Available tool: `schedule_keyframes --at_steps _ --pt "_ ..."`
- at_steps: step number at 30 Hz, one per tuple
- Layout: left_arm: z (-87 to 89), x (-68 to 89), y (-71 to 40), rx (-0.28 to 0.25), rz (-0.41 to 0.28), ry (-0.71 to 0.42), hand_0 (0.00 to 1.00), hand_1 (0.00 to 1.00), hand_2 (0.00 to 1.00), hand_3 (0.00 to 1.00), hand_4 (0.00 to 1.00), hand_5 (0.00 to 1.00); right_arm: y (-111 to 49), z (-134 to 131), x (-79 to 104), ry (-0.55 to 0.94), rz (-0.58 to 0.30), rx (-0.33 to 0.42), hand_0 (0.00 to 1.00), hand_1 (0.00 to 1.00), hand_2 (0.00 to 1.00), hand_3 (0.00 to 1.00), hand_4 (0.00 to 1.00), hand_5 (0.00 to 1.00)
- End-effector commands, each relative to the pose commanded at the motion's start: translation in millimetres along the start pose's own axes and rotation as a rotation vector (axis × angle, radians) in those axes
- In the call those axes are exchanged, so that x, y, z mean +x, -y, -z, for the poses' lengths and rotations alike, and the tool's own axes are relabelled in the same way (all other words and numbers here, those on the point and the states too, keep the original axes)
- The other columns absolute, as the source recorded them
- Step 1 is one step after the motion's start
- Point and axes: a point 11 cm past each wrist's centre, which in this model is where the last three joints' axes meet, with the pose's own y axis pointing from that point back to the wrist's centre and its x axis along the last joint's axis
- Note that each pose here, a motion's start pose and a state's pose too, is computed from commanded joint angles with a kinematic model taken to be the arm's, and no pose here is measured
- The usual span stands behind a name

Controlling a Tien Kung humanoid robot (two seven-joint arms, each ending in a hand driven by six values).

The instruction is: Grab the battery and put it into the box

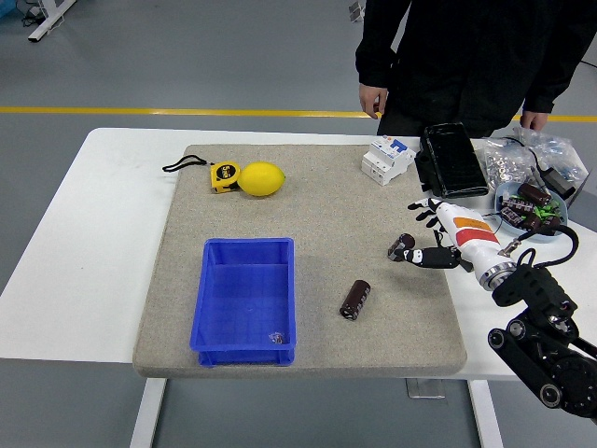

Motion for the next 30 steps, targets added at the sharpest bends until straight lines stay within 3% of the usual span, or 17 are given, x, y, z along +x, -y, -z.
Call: schedule_keyframes --at_steps 3,4,9,10,15,16,30 --pt "0.9 0.3 0.1 0.003 -0.001 0.005 0.728 0.683 0.691 0.595 0.64 0.575 -0.3 0 -3.4 -0.009 -0.002 0.002 0.465 0.558 0.617 0.74 0.998 0.398" --pt "1.2 0.6 0.1 0.004 -0.002 0.006 0.727 0.684 0.691 0.595 0.639 0.574 -0.3 0 -4.5 -0.013 -0.003 0.004 0.464 0.548 0.594 0.638 0.998 0.398" --pt "2.9 2.9 0.4 0.01 -0.006 0.016 0.727 0.684 0.691 0.595 0.639 0.574 -1.4 -3 -13.6 -0.026 0.004 0.001 0.464 0.548 0.594 0.638 0.998 0.398" --pt "3.1 3.3 0.5 0.011 -0.007 0.017 0.727 0.684 0.69 0.594 0.64 0.575 -1.5 -4 -15.5 -0.03 0.006 -0.001 0.46 0.535 0.563 0.591 0.998 0.391" --pt "1.3 3.9 0.3 0.008 -0.009 0.017 0.727 0.684 0.69 0.594 0.64 0.575 -1.2 -5 -18.7 -0.05 -0.002 0.002 0.46 0.535 0.563 0.591 0.998 0.391" --pt "0.2 3.9 0.2 0.006 -0.009 0.016 0.726 0.684 0.693 0.594 0.639 0.571 -0.8 -5 -18.5 -0.054 -0.005 0.003 0.423 0.523 0.526 0.546 0.997 0.37" --pt "-7.6 2.5 -0.8 -0.006 -0.009 0.026 0.727 0.685 0.694 0.593 0.64 0.57 -0.5 -21 -24.5 -0.062 -0.017 -0.048 0.39 0.507 0.507 0.523 0.962 0.35"
